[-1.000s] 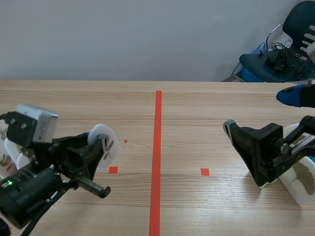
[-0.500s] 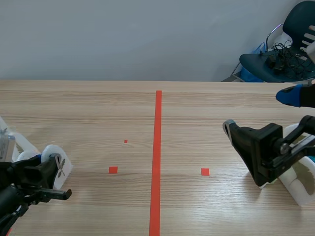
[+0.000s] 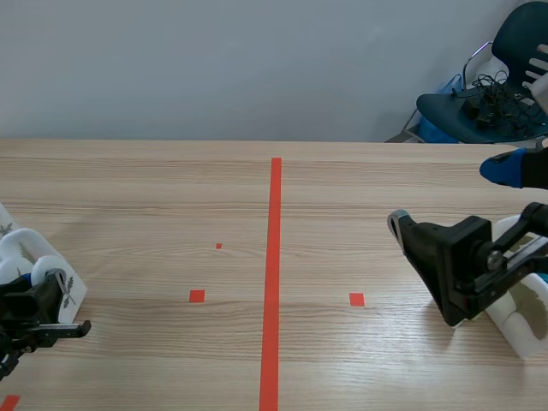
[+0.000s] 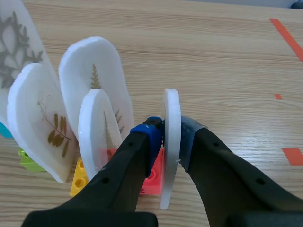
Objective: Do the leaf sorting experiment
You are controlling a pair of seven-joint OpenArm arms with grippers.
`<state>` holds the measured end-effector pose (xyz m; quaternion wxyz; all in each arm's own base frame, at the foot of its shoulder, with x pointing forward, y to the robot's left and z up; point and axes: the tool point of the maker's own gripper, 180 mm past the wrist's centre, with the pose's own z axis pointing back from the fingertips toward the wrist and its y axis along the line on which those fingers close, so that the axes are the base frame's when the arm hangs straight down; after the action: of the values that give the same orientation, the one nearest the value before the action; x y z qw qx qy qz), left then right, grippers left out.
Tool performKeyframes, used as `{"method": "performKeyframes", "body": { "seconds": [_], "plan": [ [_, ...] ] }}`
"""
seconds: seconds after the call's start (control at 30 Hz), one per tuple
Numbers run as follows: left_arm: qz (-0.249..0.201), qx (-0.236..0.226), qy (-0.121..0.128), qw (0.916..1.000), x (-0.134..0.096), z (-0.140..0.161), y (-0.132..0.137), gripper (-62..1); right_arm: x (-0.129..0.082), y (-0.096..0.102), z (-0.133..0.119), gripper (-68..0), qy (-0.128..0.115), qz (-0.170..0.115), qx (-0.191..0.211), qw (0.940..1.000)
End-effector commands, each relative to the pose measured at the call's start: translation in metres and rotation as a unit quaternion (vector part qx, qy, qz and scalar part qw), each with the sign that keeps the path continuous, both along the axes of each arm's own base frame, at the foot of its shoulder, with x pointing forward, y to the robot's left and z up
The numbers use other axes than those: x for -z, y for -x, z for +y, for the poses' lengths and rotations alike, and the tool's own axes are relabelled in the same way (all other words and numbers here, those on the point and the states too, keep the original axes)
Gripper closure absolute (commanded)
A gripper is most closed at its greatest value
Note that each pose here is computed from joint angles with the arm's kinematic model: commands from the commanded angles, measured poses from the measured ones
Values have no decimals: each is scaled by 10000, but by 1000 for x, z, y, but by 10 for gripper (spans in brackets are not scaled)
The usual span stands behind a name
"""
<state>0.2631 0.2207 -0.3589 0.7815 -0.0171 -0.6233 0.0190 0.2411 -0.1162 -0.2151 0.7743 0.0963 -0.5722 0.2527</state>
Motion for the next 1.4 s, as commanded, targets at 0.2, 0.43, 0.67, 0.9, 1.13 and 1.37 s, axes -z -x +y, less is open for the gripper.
{"method": "performKeyframes", "body": {
  "seconds": [0.2,0.43,0.67,0.9,1.13,1.37],
  "plan": [
    [-146,6,-6,9999,-9,1,-3,-91,-6,-4,-1,-679,-48,-128,30,9999],
    [-68,11,-8,10000,-6,1,-3,-141,-6,-4,-1,-679,-47,-126,30,9999],
    [-266,45,-79,9996,-17,4,-6,-258,-6,-4,-1,-679,-47,-125,30,9999],
    [-928,433,-411,9939,-84,-4,-14,-290,-6,-4,-1,-679,-48,-127,32,9999],
    [-1314,1672,-414,9763,-154,-66,2,-534,-9,-5,-1,-679,-84,-188,31,9998],
    [-944,3129,420,9442,-167,-129,36,-623,-9,-4,-1,-679,-127,-177,34,9998]
  ]
}}
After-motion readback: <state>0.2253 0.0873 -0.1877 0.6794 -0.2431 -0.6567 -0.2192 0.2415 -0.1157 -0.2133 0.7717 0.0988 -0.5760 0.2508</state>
